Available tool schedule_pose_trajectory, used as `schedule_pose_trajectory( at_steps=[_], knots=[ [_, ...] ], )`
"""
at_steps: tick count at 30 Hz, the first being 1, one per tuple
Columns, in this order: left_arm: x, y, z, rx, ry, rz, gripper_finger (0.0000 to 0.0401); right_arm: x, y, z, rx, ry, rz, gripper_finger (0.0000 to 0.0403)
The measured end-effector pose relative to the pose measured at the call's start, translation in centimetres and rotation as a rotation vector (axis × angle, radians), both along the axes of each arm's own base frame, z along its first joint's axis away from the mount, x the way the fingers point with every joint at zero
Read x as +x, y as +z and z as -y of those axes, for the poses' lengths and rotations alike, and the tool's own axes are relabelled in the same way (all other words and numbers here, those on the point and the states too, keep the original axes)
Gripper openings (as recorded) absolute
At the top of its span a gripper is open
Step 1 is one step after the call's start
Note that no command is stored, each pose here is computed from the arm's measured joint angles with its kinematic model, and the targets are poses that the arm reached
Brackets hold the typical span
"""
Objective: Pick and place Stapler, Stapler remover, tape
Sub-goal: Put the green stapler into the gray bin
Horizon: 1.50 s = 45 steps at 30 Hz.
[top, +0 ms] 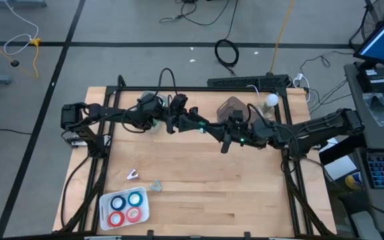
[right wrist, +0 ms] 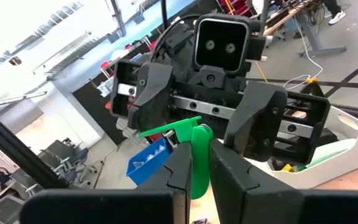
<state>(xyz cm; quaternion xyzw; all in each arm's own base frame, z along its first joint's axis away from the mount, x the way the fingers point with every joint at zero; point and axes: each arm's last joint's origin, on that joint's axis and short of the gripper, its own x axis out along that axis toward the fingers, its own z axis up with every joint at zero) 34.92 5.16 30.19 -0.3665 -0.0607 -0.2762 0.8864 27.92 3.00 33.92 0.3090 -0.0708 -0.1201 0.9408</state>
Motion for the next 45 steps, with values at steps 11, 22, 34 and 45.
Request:
schedule_pose_trajectory(
  at_steps=[11,22,34,45],
  knots=[
    [-0.1,-0.1,-0.1,-0.001,-0.052,-0.017,0.0234,-0.1,0.0,-0.6,0.001,-0.005,-0.004,0.0031],
    [0.1,-0.1,0.8,-0.001,-0.042,-0.005,0.0234,-0.1,0.2,-0.5,-0.011,-0.026,0.004,0.0031],
    [0.2,0.0,1.4,-0.003,-0.033,0.006,0.0234,-0.2,0.2,-0.3,-0.018,-0.072,0.003,0.0031],
    [0.3,0.0,1.7,-0.011,-0.001,0.015,0.0234,-0.2,0.3,0.0,-0.023,-0.095,0.005,0.0031]
  ],
)
